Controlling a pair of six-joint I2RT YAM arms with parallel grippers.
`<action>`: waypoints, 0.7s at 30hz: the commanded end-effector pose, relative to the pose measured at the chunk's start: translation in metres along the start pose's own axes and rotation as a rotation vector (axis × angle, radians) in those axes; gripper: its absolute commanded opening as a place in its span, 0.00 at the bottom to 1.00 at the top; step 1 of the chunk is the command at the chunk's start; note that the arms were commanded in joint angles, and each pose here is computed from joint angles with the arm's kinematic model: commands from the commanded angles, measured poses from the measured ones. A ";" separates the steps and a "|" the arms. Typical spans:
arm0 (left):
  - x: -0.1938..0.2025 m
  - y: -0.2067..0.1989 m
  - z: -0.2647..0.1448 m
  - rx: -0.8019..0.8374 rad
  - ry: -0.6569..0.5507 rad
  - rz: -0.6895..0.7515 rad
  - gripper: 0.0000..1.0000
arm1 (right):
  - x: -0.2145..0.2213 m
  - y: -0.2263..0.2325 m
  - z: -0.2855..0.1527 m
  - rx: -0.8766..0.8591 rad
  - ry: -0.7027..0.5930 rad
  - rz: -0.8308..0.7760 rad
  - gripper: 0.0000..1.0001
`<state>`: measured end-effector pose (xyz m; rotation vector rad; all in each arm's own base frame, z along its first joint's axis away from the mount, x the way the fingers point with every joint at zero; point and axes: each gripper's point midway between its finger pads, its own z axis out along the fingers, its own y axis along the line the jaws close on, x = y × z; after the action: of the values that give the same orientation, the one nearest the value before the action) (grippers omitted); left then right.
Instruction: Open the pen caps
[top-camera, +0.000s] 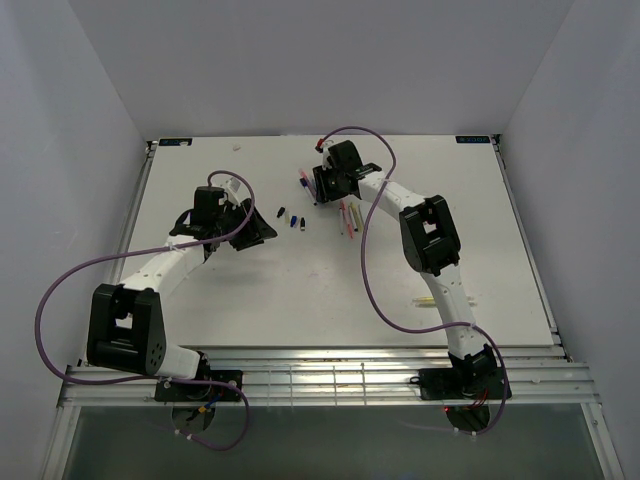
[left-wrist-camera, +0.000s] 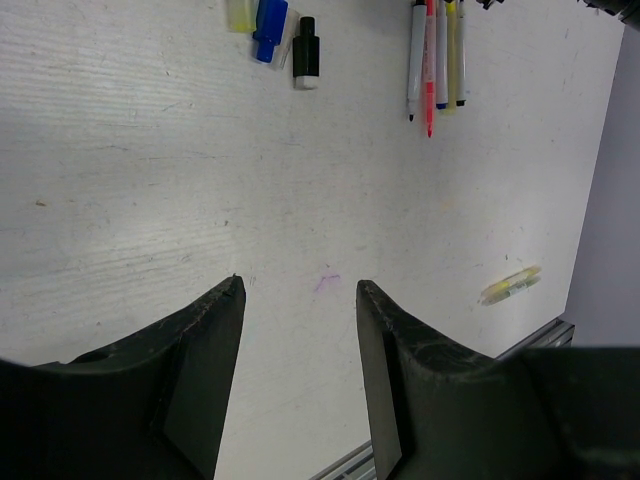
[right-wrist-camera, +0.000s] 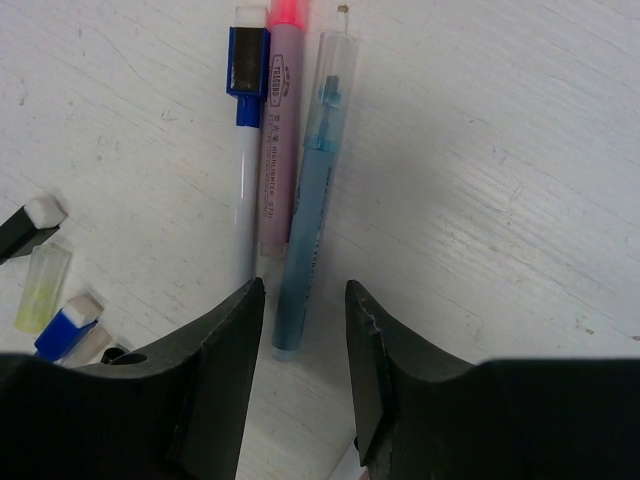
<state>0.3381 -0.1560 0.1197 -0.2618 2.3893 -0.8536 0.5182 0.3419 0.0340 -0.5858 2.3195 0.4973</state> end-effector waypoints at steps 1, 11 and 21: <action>-0.006 -0.010 -0.008 0.039 -0.028 0.031 0.59 | 0.006 -0.004 0.009 0.023 0.009 -0.011 0.44; -0.005 -0.011 -0.007 0.048 -0.027 0.028 0.58 | 0.021 -0.008 0.013 0.082 0.057 -0.061 0.38; 0.000 -0.007 -0.004 0.046 -0.015 0.014 0.58 | 0.044 -0.036 0.008 0.229 0.125 -0.103 0.26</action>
<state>0.3341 -0.1576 0.1151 -0.2574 2.3972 -0.8713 0.5259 0.3319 0.0296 -0.6061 2.2947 0.2939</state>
